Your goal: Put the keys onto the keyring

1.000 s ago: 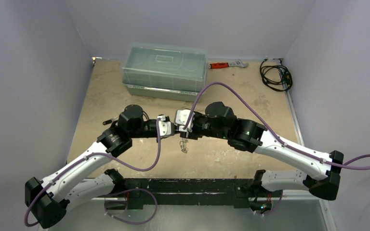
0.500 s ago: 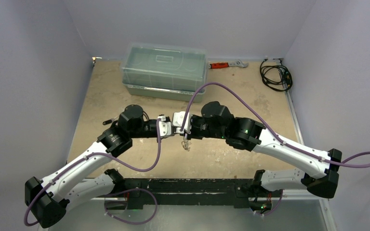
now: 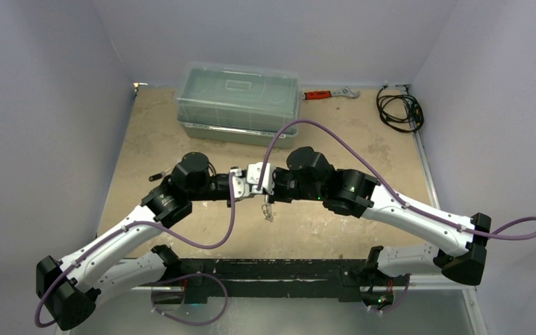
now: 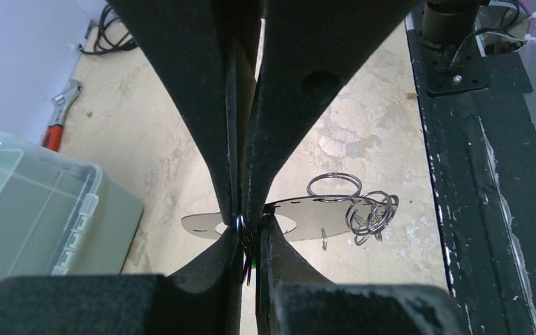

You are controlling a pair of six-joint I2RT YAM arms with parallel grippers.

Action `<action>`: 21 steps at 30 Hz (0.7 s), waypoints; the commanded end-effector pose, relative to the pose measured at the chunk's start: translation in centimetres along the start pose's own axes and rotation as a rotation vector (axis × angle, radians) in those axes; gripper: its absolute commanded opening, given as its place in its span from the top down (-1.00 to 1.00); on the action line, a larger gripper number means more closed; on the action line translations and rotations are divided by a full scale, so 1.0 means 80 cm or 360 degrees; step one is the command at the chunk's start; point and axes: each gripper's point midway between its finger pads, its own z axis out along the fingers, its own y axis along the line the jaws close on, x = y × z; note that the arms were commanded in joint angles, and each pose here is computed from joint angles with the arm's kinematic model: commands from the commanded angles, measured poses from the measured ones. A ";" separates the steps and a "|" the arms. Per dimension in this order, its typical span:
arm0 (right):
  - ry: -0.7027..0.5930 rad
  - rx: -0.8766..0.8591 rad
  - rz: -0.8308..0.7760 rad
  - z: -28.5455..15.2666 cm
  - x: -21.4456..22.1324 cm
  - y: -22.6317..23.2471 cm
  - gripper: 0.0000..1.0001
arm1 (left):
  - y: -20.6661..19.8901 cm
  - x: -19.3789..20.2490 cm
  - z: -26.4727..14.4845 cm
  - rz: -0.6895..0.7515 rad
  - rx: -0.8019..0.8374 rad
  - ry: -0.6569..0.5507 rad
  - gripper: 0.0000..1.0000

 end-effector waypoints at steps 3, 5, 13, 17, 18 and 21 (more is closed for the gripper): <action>-0.0201 0.0176 -0.0046 -0.036 -0.033 -0.025 1.00 | 0.017 -0.062 -0.013 0.0219 -0.0107 -0.0242 0.91; -0.0285 0.0215 -0.0047 -0.047 -0.043 -0.029 1.00 | 0.017 -0.068 -0.014 0.0237 -0.0113 -0.0279 0.78; -0.0557 0.0317 -0.0025 -0.080 -0.072 -0.042 1.00 | 0.010 -0.079 -0.009 0.0225 -0.0055 -0.0372 0.66; -0.0623 0.0314 -0.0010 -0.084 -0.079 -0.041 1.00 | 0.008 -0.080 -0.006 0.0213 -0.0023 -0.0383 0.66; -0.0642 0.0313 -0.0009 -0.086 -0.081 -0.040 1.00 | 0.007 -0.080 -0.006 0.0212 -0.0018 -0.0382 0.69; -0.0684 0.0327 0.0000 -0.089 -0.085 -0.041 1.00 | 0.008 -0.081 -0.006 0.0214 -0.0019 -0.0385 0.99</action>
